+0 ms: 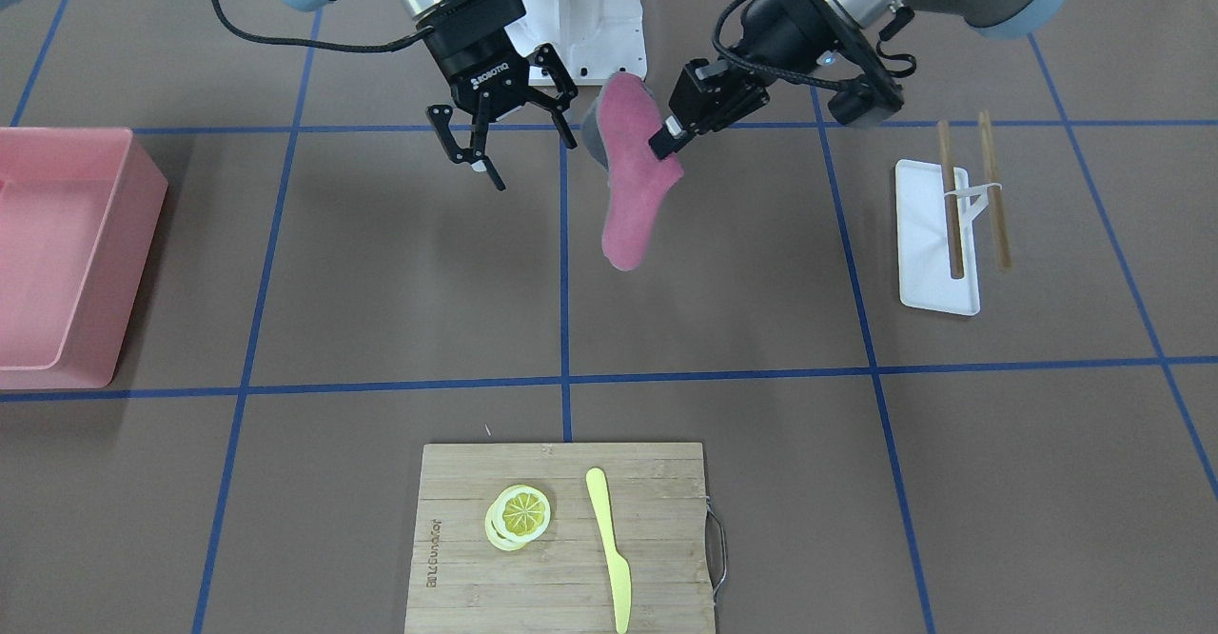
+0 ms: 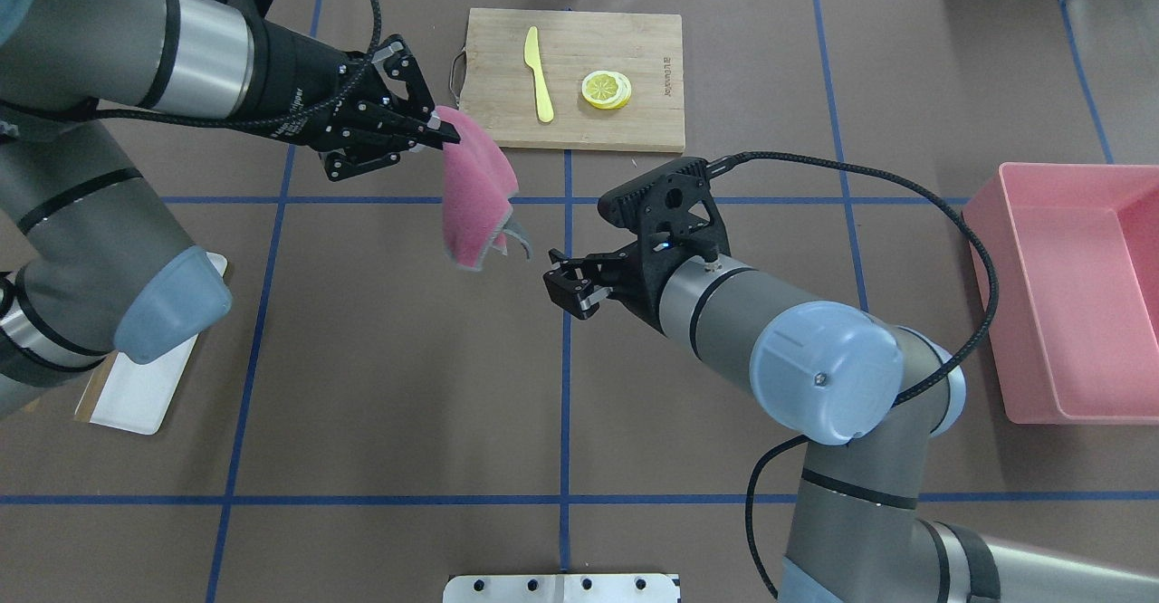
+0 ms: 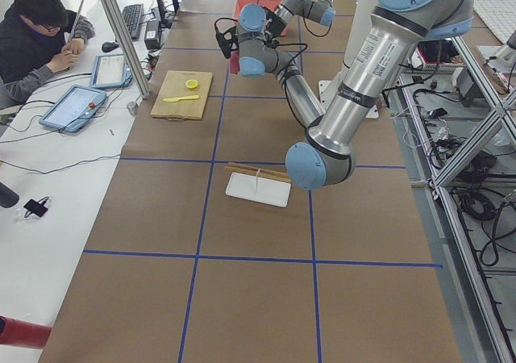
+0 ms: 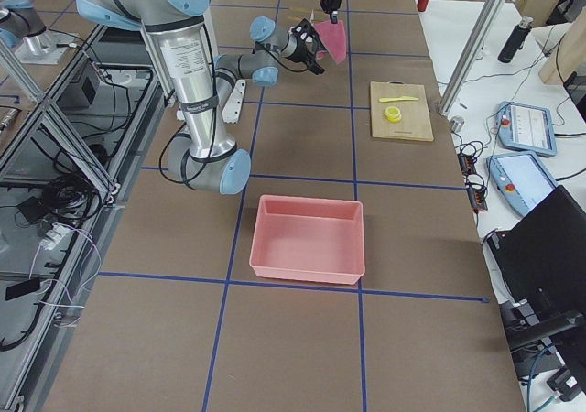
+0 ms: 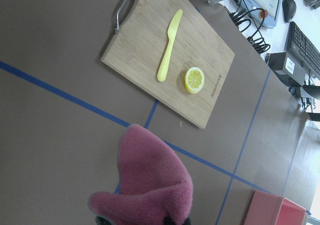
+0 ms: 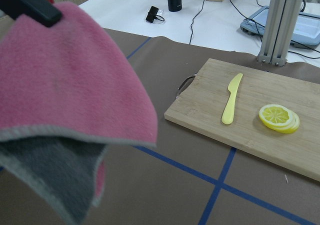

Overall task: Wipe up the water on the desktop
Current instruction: 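Lift the pink cloth with the left gripper while the right gripper approaches, then grasp the pink cloth with the right gripper while the left gripper releases and withdraws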

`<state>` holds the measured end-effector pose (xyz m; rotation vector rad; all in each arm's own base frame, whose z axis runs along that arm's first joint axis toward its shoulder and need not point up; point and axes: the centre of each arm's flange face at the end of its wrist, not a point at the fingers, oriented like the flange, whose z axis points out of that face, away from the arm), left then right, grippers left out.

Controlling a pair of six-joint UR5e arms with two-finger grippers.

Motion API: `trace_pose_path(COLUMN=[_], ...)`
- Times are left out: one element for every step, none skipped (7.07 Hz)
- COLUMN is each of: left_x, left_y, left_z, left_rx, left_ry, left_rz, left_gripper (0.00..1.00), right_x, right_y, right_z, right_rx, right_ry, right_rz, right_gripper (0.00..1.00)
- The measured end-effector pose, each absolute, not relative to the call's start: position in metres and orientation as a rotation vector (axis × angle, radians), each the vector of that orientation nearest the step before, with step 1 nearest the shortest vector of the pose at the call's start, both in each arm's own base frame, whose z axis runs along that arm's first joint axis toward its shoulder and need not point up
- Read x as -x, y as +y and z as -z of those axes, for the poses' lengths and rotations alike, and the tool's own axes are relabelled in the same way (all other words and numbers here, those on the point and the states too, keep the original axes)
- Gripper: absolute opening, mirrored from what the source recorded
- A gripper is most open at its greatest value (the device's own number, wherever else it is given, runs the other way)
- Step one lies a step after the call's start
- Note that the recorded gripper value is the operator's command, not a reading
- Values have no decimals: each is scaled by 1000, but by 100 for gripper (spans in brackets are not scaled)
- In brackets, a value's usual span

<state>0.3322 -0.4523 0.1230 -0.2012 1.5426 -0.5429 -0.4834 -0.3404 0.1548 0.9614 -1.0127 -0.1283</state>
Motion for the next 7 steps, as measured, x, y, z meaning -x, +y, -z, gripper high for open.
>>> trace_pose_path(left_x=[-343,-356,-367,-372,-374,-374,-372], left_y=[-438,-426,-417,-413,-412,-413,-416], left_z=[-108,-98,-94,-93,-95,-99,-107], left_rx=[236,251,253,250,230,189,152], left_ry=[1567,1586,1594,1596,1593,1587,1576], left_rz=[552,566,574,573,554,522,501], left_gripper=[0,0,23,74,97,98,98], right_x=[494,498,498,497,494,488,483], right_y=[-337,-335,-334,-334,-334,-334,-335], right_z=[-151,-149,-147,-146,-145,-145,-144], right_rx=[-981,-992,-998,-1001,-1004,-1007,-1011], right_ry=[-997,-989,-990,-993,-996,-998,-1000], right_rz=[125,125,123,120,118,114,109], right_gripper=[61,26,0,0,0,0,0])
